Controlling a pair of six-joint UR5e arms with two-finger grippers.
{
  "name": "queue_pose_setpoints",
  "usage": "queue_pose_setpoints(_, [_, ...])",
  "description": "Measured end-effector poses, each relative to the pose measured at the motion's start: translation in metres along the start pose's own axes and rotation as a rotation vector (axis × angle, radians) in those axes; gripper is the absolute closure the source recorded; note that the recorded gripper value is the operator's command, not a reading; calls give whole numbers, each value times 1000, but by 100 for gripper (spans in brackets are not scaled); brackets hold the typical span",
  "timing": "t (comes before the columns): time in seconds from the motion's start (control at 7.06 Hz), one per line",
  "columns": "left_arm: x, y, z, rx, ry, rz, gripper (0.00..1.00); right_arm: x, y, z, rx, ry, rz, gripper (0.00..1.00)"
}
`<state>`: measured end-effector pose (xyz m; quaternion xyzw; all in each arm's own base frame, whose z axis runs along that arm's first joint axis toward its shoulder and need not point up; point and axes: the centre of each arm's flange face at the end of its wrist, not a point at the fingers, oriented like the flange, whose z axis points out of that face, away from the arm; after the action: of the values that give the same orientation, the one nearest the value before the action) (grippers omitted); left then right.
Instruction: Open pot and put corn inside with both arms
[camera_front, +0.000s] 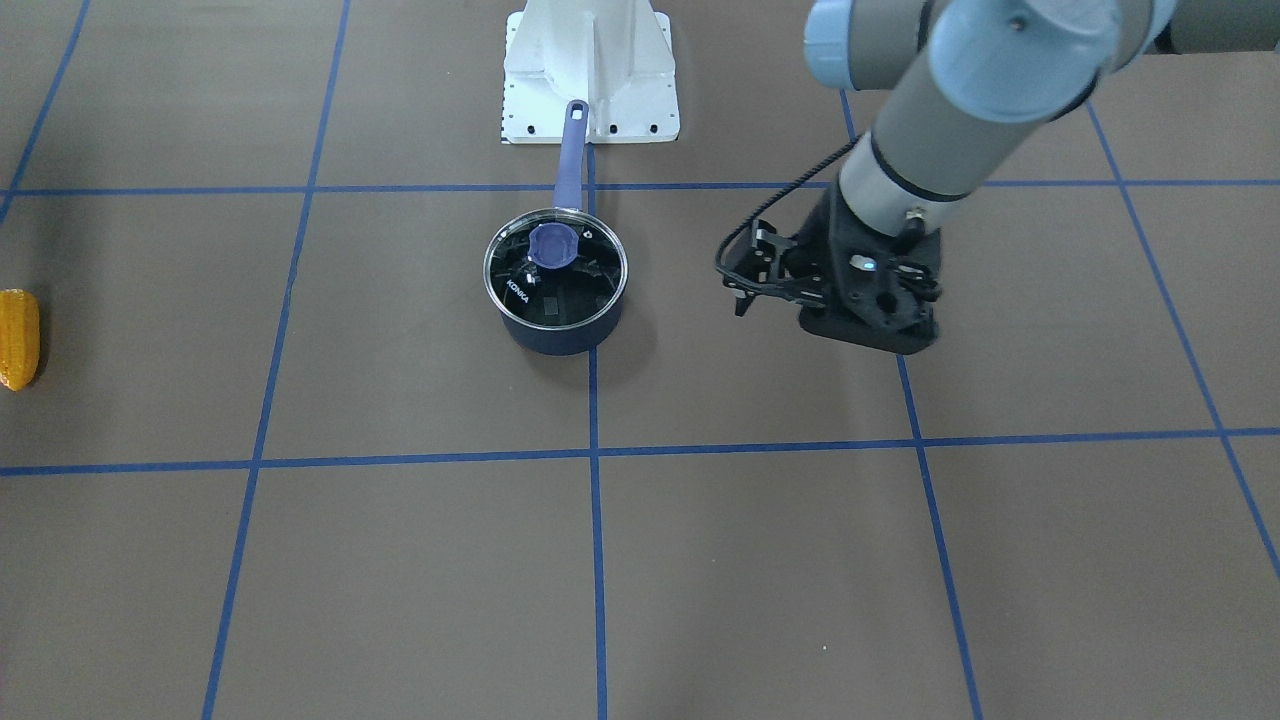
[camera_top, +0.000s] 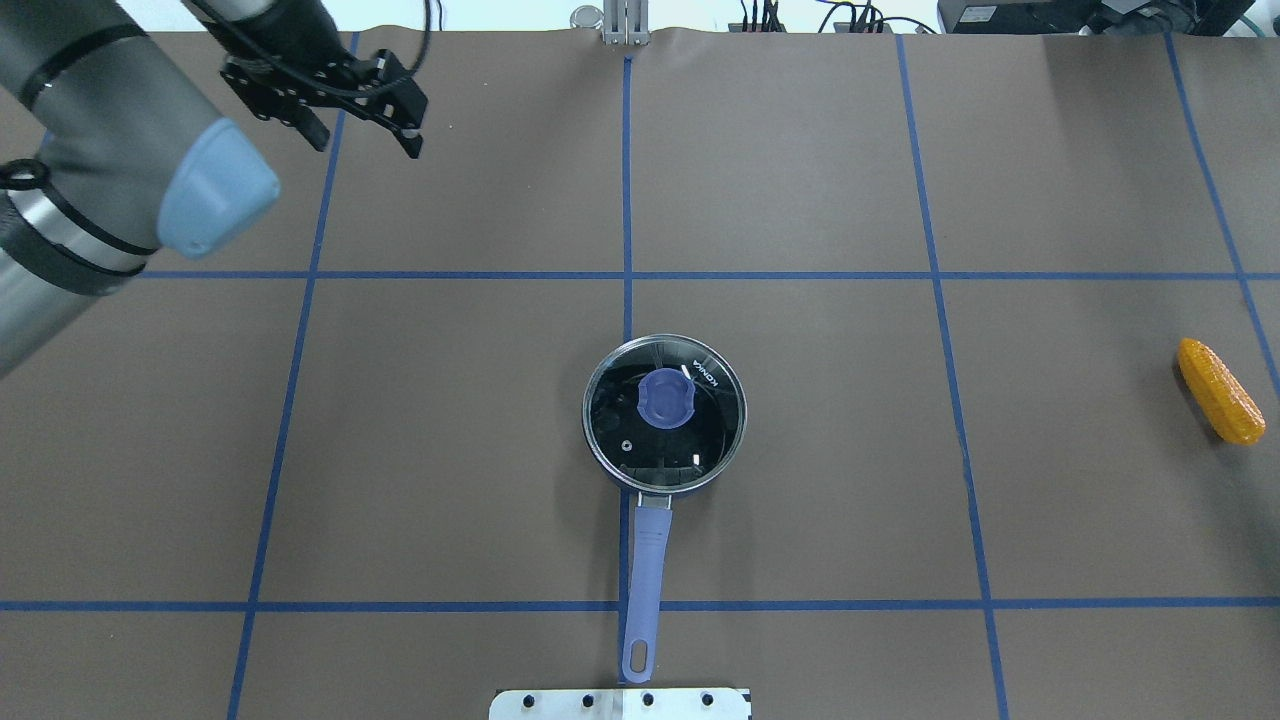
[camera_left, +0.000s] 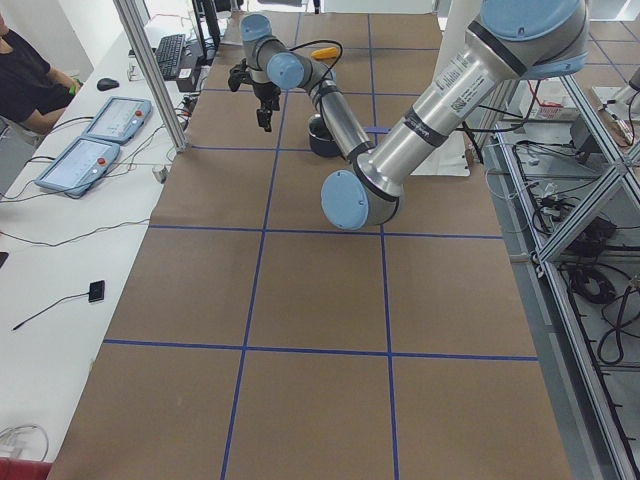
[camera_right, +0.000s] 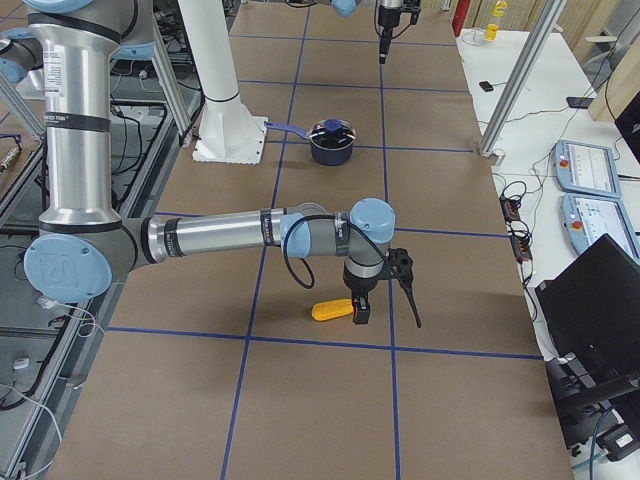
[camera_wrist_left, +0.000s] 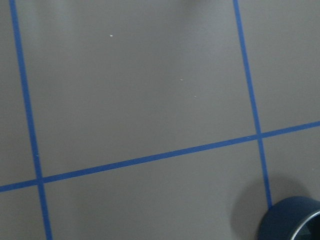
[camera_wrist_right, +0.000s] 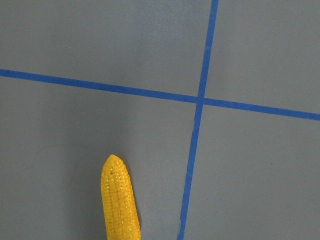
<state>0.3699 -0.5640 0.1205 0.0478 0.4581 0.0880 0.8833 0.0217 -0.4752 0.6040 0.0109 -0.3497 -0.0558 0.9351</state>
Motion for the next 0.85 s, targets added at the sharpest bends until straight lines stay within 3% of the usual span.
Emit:
queue_pose_setpoints(0.57, [122, 62, 60, -45, 6, 92, 1, 2, 18, 19, -43, -33, 11, 4])
queue_pose_setpoints(0.85, [145, 84, 81, -48, -13, 132, 1, -23, 15, 43, -71, -39, -71, 3])
